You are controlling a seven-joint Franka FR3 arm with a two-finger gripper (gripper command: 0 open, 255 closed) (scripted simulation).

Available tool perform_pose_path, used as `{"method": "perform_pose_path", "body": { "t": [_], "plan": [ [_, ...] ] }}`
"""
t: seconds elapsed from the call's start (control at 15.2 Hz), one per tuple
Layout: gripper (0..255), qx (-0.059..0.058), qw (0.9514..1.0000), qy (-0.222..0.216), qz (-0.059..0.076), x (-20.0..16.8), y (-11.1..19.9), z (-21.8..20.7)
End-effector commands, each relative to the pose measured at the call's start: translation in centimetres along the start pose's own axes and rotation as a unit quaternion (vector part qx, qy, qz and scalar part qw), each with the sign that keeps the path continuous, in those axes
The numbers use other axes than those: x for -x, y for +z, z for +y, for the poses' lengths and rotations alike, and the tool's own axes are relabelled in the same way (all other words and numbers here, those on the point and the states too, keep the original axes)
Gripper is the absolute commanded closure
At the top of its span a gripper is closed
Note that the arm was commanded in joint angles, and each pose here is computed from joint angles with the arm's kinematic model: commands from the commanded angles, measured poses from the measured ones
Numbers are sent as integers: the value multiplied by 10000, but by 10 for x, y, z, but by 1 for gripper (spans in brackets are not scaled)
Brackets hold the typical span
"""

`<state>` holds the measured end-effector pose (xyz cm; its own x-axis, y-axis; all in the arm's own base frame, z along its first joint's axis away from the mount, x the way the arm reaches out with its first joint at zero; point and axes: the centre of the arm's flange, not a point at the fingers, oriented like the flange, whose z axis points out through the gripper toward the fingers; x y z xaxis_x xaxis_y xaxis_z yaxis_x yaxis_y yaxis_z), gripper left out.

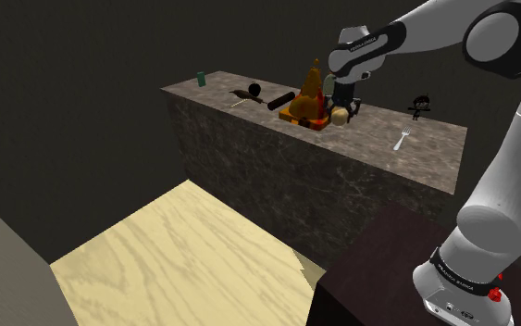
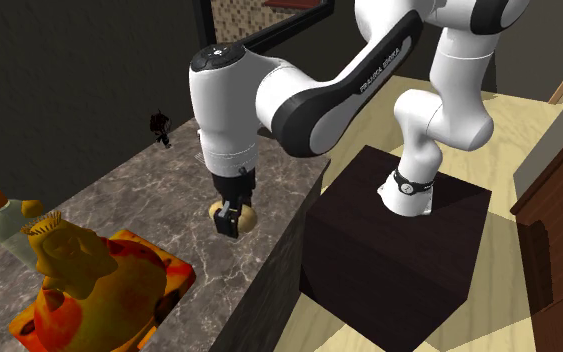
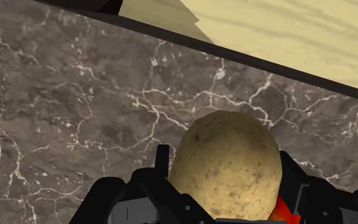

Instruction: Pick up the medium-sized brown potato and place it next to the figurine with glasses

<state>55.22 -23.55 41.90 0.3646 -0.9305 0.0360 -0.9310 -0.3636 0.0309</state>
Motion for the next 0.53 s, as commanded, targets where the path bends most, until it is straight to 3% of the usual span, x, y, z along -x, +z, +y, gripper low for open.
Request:
{"method": "perform_pose_path", "body": {
  "t": [0.0, 0.46],
  "plan": [
    [255, 2, 10000, 1, -1, -1, -12, 1],
    [255, 2, 10000, 1, -1, -2, -49, 3]
  ]
}}
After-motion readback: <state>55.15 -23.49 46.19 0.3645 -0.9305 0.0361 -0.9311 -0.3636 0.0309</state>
